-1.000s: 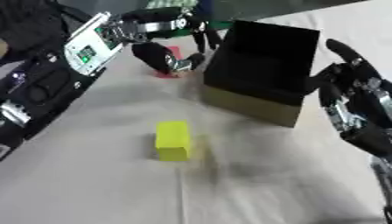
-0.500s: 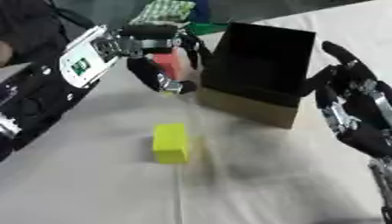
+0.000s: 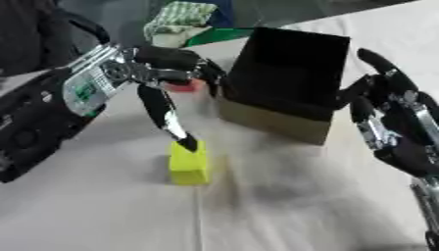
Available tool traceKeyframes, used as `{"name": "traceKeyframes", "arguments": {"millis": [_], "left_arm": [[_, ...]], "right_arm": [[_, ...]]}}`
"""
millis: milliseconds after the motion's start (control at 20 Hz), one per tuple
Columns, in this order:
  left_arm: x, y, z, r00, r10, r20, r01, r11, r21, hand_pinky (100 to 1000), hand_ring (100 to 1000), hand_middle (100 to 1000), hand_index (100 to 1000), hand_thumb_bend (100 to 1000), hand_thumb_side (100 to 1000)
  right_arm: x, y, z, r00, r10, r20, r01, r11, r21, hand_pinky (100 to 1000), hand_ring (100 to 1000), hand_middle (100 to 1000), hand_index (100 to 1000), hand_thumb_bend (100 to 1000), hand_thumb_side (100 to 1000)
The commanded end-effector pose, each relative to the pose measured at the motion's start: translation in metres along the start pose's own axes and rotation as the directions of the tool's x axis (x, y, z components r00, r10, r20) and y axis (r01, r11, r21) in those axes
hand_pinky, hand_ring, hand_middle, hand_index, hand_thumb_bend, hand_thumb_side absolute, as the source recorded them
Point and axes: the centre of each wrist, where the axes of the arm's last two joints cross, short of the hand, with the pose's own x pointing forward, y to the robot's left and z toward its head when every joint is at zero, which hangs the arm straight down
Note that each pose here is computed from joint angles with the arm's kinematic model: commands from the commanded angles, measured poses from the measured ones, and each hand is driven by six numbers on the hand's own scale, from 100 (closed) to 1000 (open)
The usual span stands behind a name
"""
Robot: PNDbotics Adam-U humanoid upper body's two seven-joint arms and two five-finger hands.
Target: Pick up objects on the table and place them in the box.
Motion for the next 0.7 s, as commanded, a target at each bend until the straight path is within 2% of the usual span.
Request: {"name": "traceKeyframes", "arguments": {"millis": [50, 100, 300, 700], "left_arm": [[-0.004, 0.005, 0.014, 0.943, -0.233, 0.237, 0.308, 0.88, -0.363, 756, 688, 746, 932, 863, 681], [-0.005, 0.003, 0.014, 0.944, -0.237, 0.23, 0.311, 0.874, -0.375, 754, 687, 746, 936, 911, 693], [-0.006, -0.002, 0.014, 0.944, -0.252, 0.214, 0.32, 0.857, -0.405, 740, 676, 738, 941, 966, 693], [-0.007, -0.008, 0.013, 0.941, -0.277, 0.192, 0.336, 0.826, -0.454, 729, 662, 721, 943, 984, 700]], "right_arm": [[0.003, -0.004, -0.003, 1.0, 0.022, 0.016, -0.022, 1.0, 0.004, 759, 572, 527, 1000, 100, 523], [0.003, -0.004, -0.003, 1.0, 0.022, 0.016, -0.022, 1.0, 0.004, 759, 572, 527, 1000, 100, 523], [0.003, -0.004, -0.003, 1.0, 0.022, 0.018, -0.022, 1.0, 0.004, 759, 572, 527, 1000, 100, 523], [0.003, -0.004, -0.003, 1.0, 0.022, 0.018, -0.022, 1.0, 0.003, 760, 571, 527, 1000, 100, 523]]}}
